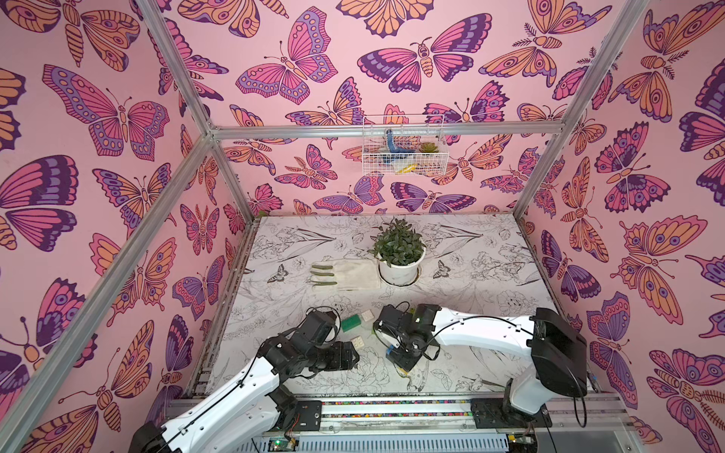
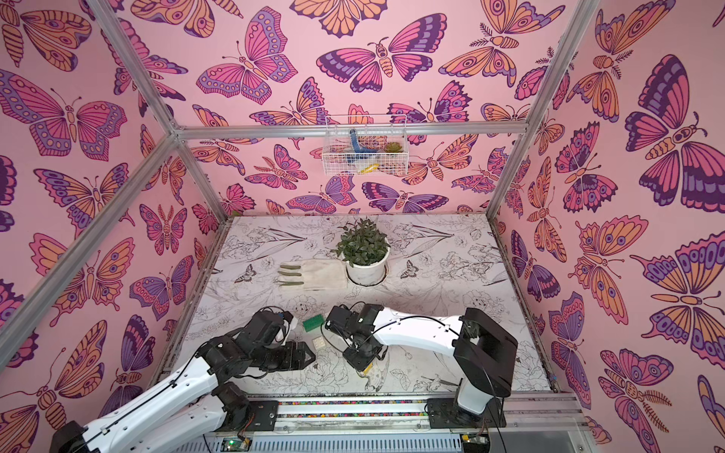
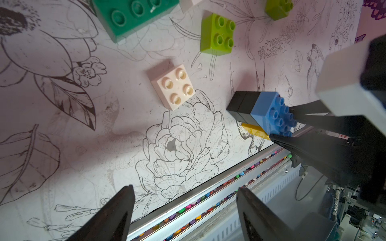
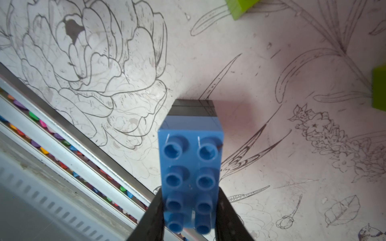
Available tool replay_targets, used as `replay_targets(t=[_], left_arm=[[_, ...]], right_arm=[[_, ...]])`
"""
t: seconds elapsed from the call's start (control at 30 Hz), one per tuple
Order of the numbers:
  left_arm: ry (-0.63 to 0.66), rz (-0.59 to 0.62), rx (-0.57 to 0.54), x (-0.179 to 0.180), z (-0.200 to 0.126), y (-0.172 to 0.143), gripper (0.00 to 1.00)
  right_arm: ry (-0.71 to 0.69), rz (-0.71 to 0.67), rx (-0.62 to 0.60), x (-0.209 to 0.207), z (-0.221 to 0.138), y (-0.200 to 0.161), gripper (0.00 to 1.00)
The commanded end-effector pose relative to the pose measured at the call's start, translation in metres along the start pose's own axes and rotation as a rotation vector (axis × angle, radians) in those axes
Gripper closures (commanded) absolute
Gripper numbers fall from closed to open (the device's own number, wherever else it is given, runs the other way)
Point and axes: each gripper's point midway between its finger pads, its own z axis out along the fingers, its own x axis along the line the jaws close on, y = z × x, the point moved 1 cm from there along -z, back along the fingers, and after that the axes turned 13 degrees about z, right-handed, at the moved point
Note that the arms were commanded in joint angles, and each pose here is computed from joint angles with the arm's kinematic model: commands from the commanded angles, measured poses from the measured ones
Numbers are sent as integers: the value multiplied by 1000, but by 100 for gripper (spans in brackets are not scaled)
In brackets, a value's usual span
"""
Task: Assemble a giraffe with lego
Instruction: Assemble the lego brick with the lego brick.
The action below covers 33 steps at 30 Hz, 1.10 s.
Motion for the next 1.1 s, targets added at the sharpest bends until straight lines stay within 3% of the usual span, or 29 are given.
replay_targets(t=[0.0,0.53,1.07], left_arm=[[13,7,-4,0,-2,2,18],[15,0,-7,1,-2,1,18],[17,-3,-1,2,-1,0,18]], right_arm=[[-23,-22,16,-3,3,-7,68],[-45,-71,16,-2,15,-12,81],[-51,-57,66,-5,34,-27,83]])
